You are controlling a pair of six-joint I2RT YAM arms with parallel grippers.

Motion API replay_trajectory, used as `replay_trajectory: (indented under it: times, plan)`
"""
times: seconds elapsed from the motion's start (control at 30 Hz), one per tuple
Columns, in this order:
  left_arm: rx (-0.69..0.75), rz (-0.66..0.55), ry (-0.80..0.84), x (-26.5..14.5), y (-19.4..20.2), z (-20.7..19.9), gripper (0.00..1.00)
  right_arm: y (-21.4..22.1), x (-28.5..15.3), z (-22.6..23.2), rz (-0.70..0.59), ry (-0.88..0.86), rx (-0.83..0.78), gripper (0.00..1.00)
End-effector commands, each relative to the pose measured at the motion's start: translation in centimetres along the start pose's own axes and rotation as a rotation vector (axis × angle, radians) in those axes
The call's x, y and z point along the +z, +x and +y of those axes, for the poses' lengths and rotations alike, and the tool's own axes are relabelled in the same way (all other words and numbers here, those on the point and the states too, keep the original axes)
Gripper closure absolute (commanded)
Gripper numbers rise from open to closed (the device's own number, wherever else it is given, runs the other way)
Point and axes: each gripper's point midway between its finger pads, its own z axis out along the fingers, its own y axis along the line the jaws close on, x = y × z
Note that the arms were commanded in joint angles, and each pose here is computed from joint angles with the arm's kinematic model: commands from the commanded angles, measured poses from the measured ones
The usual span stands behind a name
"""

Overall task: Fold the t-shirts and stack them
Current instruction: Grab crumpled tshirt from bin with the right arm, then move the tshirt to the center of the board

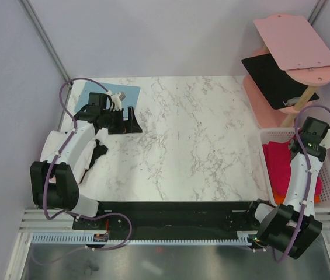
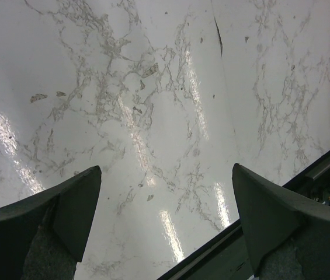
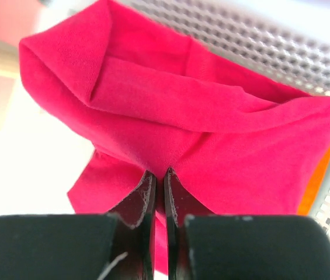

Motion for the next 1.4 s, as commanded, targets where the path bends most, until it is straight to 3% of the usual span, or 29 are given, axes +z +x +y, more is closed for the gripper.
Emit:
replay_trajectory:
  times: [0.0, 0.23, 0.43, 0.53, 0.73, 0.93, 1.07, 1.2, 1.37]
  plan:
    - [-0.026, 0.003, 0.028, 0.0, 0.0, -0.6, 0.00, -6.2, -4.5, 3.4, -0.160, -0.102, 0.041, 0.98]
    - [-0.019, -0.002, 0.011, -0.1, 0.0, -0.2, 0.00, -13.2, -15.1, 12.8, -0.342, -0.498, -0.035, 1.00]
    - [-0.013, -0.005, -0.017, -0.2, 0.0, 0.2, 0.00, -11.2, -21.5, 20.7, -0.252, -0.829, -0.202, 1.00]
    - [-0.015, -0.004, -0.029, -0.2, 0.1, 0.4, 0.00, -7.4, -23.5, 24.0, -0.189, -0.931, -0.317, 1.00]
    - [-0.012, -0.001, -0.050, -0.2, 0.3, 0.8, 0.00, 7.7, -26.6, 29.2, -0.002, -1.051, -0.674, 1.00]
    - [-0.010, -0.002, -0.072, -0.3, 0.2, 1.2, 0.00, 21.3, -28.7, 30.5, 0.140, -1.122, -0.915, 1.00]
    - [-0.009, -0.008, -0.099, -0.4, 0.2, 1.6, 0.00, 29.6, -28.5, 30.5, 0.334, -1.189, -1.046, 1.00]
    - [-0.009, -0.009, -0.141, -0.6, 0.2, 2.3, 0.00, 34.0, -32.8, 29.9, 0.388, -1.342, -1.184, 1.00]
    - [-0.022, -0.029, -0.242, -1.1, -0.2, 4.0, 0.00, 32.4, -37.5, 30.0, 0.346, -1.533, -1.168, 1.00]
